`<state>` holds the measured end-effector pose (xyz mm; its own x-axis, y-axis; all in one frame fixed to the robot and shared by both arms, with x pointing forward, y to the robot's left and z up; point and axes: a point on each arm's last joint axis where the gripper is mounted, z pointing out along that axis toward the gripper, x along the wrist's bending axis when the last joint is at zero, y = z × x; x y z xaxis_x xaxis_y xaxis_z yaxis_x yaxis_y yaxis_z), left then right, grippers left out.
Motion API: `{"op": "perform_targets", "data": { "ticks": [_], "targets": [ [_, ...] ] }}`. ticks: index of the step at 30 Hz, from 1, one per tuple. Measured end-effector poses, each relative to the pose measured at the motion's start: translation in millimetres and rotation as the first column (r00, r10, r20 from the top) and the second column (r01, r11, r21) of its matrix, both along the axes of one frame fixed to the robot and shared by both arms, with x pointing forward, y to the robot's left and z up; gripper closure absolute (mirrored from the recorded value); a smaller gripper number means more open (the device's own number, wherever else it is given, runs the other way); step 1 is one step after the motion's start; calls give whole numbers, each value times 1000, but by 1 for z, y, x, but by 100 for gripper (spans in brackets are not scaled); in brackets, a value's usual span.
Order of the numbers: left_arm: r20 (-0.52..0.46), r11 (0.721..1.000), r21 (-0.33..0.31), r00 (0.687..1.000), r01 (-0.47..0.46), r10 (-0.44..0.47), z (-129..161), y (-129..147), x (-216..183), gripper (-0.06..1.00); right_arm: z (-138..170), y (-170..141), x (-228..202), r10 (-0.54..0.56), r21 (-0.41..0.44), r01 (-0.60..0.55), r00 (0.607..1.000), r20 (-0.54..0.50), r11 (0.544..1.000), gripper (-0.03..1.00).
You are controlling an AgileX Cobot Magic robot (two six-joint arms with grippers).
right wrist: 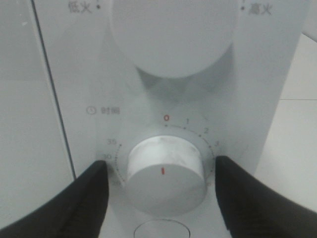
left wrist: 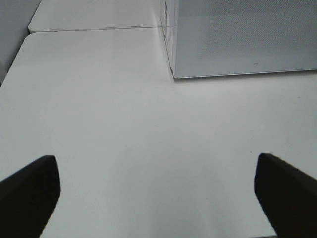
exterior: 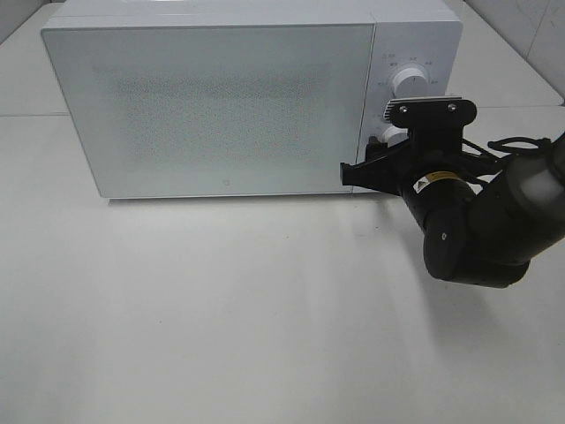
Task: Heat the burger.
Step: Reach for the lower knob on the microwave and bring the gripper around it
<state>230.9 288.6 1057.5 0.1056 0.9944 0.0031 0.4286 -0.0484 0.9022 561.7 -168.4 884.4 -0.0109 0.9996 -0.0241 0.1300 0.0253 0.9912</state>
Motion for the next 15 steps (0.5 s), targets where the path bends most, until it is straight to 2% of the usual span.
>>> {"op": "perform_targets", "data": {
  "ticks": [5,7,10,15],
  "targets": [
    [0,1000,0,1000,0,0,0,0,0,-5,1,1,0,-1,-9,1,1000,5,1000,40],
    [0,1000,0,1000,0,0,0,0,0,-5,3,0,0,-6,-10,6,1000,8,1000,48],
    [0,1000,0,1000,0,0,0,0,0,-5,3,0,0,-9,-8,9,1000,6,1000,54],
    [0,1000,0,1000,0,0,0,0,0,-5,3,0,0,-8,-8,8,1000,5,1000,54]
  ]
}}
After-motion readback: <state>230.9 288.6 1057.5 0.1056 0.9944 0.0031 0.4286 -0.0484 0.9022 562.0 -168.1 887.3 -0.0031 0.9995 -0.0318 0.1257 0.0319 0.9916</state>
